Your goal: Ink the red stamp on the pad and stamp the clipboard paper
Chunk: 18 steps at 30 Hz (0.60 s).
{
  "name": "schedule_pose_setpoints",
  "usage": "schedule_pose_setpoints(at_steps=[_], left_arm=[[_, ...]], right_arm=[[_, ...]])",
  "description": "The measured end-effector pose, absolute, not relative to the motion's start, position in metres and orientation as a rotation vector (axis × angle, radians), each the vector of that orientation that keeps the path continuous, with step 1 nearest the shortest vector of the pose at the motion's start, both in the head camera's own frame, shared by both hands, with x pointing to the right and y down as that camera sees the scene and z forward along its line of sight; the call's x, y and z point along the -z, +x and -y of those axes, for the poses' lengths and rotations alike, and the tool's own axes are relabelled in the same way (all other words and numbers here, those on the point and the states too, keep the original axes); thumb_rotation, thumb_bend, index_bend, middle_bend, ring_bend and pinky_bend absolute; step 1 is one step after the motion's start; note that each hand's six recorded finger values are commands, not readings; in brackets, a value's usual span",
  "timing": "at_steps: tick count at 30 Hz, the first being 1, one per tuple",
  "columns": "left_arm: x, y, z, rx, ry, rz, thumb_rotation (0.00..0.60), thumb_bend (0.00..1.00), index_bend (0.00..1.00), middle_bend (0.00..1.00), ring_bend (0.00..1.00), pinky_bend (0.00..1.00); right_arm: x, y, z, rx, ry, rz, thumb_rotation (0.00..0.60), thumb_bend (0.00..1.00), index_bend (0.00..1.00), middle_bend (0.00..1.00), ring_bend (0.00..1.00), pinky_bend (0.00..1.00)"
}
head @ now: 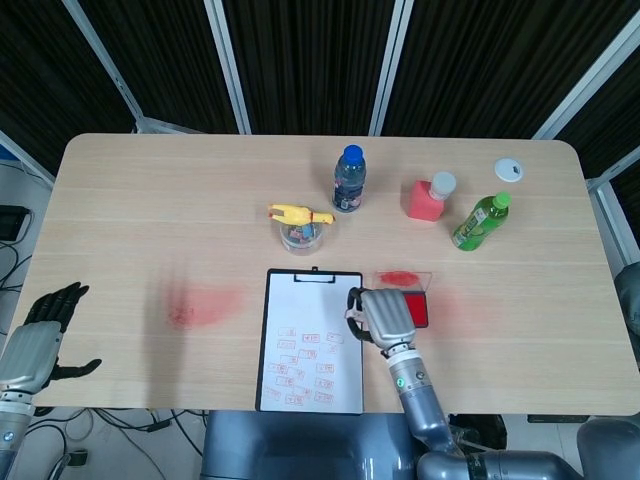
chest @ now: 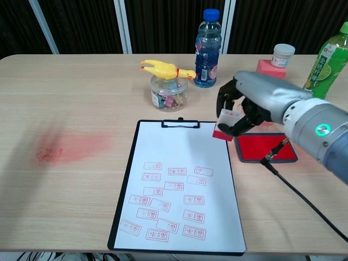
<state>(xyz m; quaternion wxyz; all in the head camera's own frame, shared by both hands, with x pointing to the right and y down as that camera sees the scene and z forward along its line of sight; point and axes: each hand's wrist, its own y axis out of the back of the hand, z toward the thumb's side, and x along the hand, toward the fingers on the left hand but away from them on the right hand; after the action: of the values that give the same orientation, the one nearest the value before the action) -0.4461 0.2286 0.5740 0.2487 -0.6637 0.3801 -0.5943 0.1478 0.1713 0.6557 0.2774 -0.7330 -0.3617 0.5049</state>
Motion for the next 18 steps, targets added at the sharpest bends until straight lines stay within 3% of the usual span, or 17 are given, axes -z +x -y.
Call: schedule_pose_setpoints(at_steps=[18], left_arm=[[-0.573, -0.445, -0.232, 1.616, -1.790, -1.027, 0.600, 0.06, 0.00, 0.00, 0.00, 0.00]], right_arm=[[-0.660, 0.240, -0.188, -1.503, -1.936, 1.085, 0.600, 0.51, 0.93, 0.75, 0.79, 0.90]])
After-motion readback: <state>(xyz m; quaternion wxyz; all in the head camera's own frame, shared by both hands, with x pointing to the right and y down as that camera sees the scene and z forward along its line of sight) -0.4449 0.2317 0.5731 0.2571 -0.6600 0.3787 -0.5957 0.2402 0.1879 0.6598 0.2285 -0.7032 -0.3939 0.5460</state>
